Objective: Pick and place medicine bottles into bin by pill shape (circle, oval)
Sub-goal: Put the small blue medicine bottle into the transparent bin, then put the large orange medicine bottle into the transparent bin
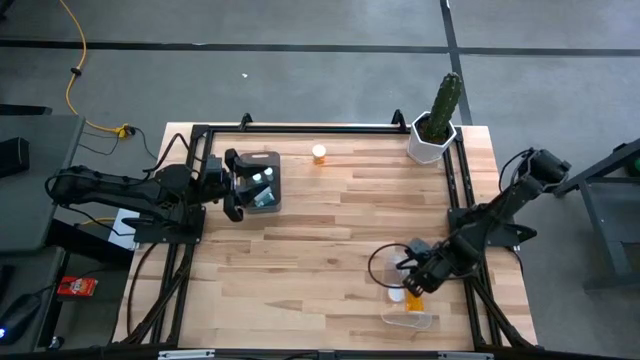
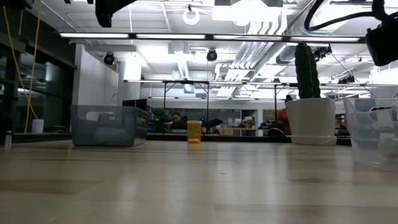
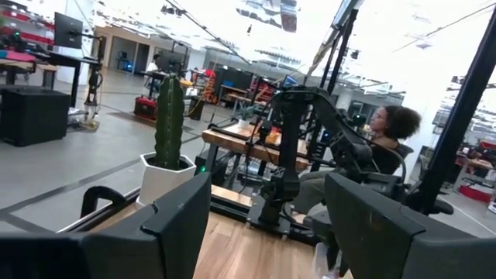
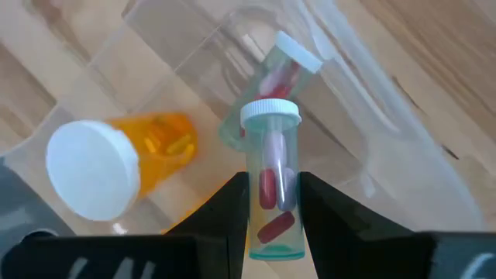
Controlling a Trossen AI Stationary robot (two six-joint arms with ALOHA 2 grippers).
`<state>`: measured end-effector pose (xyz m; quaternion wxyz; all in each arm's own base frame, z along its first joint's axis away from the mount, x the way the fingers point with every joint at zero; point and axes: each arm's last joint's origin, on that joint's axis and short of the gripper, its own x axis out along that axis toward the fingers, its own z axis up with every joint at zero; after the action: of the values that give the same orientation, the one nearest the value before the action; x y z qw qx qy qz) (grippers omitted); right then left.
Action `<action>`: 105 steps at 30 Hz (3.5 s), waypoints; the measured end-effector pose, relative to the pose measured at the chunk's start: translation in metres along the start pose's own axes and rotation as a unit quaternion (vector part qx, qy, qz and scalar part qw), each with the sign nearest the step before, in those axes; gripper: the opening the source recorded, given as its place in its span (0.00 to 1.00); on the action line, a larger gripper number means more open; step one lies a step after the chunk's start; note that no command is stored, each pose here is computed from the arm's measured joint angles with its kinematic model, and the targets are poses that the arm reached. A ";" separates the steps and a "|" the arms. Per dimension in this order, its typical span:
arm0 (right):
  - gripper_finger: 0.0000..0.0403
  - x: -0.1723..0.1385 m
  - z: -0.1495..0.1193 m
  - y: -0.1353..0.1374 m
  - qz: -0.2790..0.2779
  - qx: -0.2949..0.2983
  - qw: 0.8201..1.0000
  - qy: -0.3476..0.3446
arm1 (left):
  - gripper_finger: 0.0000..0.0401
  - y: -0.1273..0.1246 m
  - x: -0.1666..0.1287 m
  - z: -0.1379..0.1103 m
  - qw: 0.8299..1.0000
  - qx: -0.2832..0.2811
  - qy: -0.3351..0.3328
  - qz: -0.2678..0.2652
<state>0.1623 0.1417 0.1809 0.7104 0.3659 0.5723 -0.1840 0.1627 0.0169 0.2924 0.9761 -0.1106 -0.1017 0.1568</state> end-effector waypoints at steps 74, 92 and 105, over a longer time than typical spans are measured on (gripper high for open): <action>0.73 -0.084 0.330 -0.012 -0.003 -0.102 0.905 -0.413 | 0.60 0.002 -0.001 -0.009 0.999 0.014 0.045 0.019; 0.79 0.002 0.447 -0.017 -0.152 0.000 0.960 -0.237 | 0.60 0.003 -0.001 -0.009 0.999 -0.012 0.042 0.029; 0.78 0.025 0.450 -0.025 -0.158 0.051 0.962 -0.215 | 0.60 0.003 -0.001 -0.009 0.998 -0.025 0.042 0.026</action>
<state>0.4572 -0.2000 0.1846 0.7590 0.2589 0.4463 -0.3972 0.1636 0.0175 0.2831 0.9720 -0.1443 -0.0615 0.1750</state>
